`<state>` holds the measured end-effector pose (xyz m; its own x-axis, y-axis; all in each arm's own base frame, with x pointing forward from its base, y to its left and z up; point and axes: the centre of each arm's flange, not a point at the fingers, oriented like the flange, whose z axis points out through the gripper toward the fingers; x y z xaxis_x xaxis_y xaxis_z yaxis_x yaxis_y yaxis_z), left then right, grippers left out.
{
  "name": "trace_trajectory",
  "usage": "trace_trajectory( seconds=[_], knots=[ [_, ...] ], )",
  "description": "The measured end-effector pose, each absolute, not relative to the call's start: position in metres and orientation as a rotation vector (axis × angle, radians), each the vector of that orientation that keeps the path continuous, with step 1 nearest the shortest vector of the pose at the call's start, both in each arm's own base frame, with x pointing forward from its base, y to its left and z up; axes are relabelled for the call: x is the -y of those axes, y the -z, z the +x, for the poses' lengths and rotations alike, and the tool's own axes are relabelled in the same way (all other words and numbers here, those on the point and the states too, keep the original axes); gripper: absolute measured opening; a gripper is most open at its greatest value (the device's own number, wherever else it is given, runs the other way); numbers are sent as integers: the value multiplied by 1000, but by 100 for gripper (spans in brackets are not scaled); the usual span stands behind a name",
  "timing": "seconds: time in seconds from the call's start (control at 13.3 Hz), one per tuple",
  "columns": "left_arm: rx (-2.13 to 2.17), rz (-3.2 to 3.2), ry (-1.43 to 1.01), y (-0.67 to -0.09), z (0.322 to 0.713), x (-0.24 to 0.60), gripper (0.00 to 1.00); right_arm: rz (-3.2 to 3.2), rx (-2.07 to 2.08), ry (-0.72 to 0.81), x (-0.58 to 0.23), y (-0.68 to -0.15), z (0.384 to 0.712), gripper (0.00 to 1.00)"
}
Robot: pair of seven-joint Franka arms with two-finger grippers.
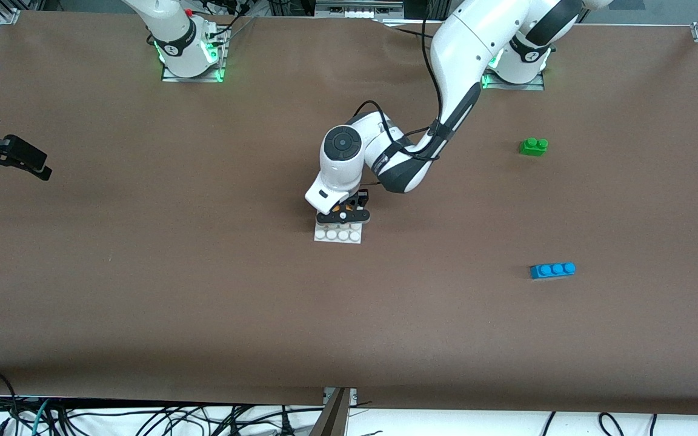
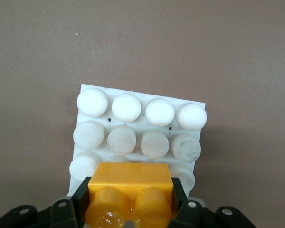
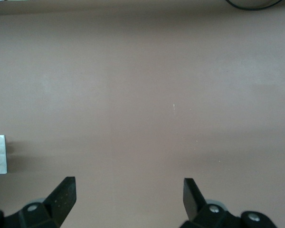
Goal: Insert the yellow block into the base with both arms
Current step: 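Lower the yellow brick onto the plate studs and press down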
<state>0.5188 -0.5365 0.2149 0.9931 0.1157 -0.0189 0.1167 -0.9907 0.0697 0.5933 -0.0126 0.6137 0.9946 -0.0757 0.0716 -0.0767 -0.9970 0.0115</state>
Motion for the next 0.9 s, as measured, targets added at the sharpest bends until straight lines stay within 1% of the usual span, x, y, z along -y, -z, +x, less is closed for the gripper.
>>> trace_trajectory(
  seconds=[0.38,0.45,0.6,0.68,0.9],
  knots=[
    [-181,3069,28,-213,519,536,68,3123,119,-111,12,-614,593,100],
    [-180,3070,29,-212,518,536,73,3123,119,-111,12,-614,593,100],
    [-180,3070,30,-212,518,536,93,3123,119,-111,12,-614,593,100],
    [-180,3070,30,-212,518,536,99,3123,119,-111,12,-614,593,100],
    [-179,3066,27,-214,518,538,100,3123,119,-111,12,-614,593,100]
  ],
)
